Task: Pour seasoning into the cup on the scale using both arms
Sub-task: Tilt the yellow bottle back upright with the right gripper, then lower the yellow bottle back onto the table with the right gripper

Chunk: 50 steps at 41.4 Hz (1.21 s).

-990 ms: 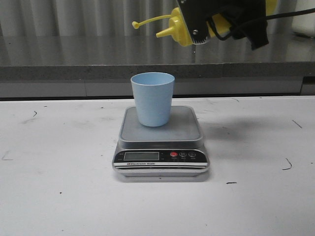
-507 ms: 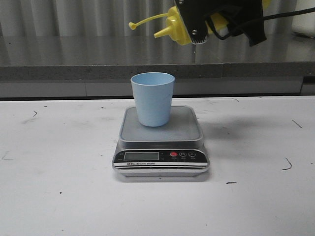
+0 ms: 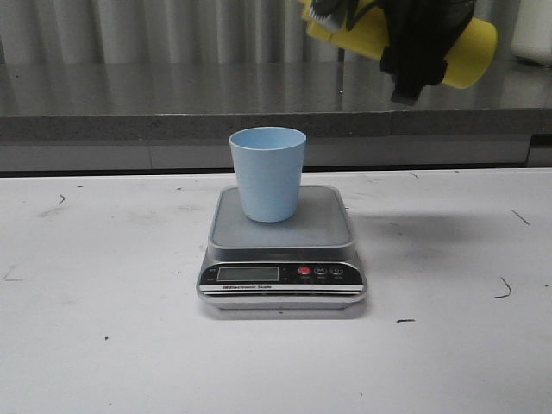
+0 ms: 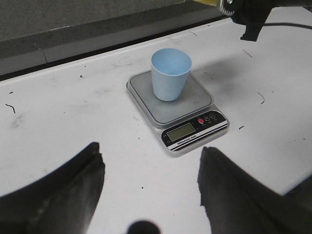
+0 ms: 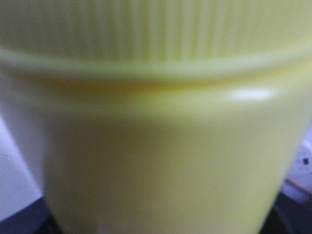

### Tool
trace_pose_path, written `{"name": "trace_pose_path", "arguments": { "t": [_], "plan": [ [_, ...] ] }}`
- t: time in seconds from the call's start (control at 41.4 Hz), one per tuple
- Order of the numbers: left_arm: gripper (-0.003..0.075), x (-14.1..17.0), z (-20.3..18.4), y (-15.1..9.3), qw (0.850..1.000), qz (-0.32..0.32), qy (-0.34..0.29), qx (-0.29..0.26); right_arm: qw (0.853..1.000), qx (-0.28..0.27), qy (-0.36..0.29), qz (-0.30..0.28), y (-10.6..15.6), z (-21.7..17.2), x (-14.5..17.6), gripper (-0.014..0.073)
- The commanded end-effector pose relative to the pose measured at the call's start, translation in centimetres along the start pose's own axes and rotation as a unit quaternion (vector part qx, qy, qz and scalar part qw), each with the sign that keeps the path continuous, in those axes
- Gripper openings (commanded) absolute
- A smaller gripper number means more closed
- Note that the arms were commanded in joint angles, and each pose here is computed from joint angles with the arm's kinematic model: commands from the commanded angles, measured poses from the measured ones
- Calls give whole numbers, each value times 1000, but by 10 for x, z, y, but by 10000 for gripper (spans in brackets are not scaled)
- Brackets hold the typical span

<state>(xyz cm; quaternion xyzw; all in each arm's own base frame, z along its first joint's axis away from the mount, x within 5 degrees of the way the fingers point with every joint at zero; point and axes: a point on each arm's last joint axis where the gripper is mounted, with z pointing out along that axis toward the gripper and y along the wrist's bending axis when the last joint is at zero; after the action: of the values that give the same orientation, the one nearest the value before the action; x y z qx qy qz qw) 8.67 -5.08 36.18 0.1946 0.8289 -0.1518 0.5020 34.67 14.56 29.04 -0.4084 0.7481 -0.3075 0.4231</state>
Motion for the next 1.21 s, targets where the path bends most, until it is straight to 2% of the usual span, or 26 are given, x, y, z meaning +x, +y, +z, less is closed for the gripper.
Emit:
{"name": "trace_pose_path", "arguments": {
  "t": [0.0, 0.121, 0.241, 0.483, 0.628, 0.773, 0.942, 1.062, 1.183],
  "plan": [
    [421, -13, -5, -2, 999, 0, -47, 9, 994, 26, -26, 104, -45, -27, 3, 313],
    [421, -13, -5, -2, 999, 0, -47, 9, 980, -2, -41, 196, -59, -30, 19, 313],
    [421, -13, -5, -2, 999, 0, -47, 9, 963, -17, -62, 262, -69, -35, 43, 313],
    [421, -13, -5, -2, 999, 0, -47, 9, 917, -47, -109, 382, -52, -29, 109, 313],
    [421, -13, -5, -2, 999, 0, -47, 9, 900, -59, -143, 407, -34, -20, 141, 313],
    [421, -13, -5, -2, 999, 0, -47, 9, 873, -70, -191, 442, -20, -10, 158, 313],
    [421, -13, -5, -2, 999, 0, -47, 9, 872, -74, -206, 438, -6, 10, 165, 313],
    [421, -13, -5, -2, 999, 0, -47, 9, 853, -53, -225, 468, -1, 25, 169, 313],
    [421, -13, -5, -2, 999, 0, -47, 9, 847, -29, -251, 467, 4, 38, 173, 313]
  ]
}}
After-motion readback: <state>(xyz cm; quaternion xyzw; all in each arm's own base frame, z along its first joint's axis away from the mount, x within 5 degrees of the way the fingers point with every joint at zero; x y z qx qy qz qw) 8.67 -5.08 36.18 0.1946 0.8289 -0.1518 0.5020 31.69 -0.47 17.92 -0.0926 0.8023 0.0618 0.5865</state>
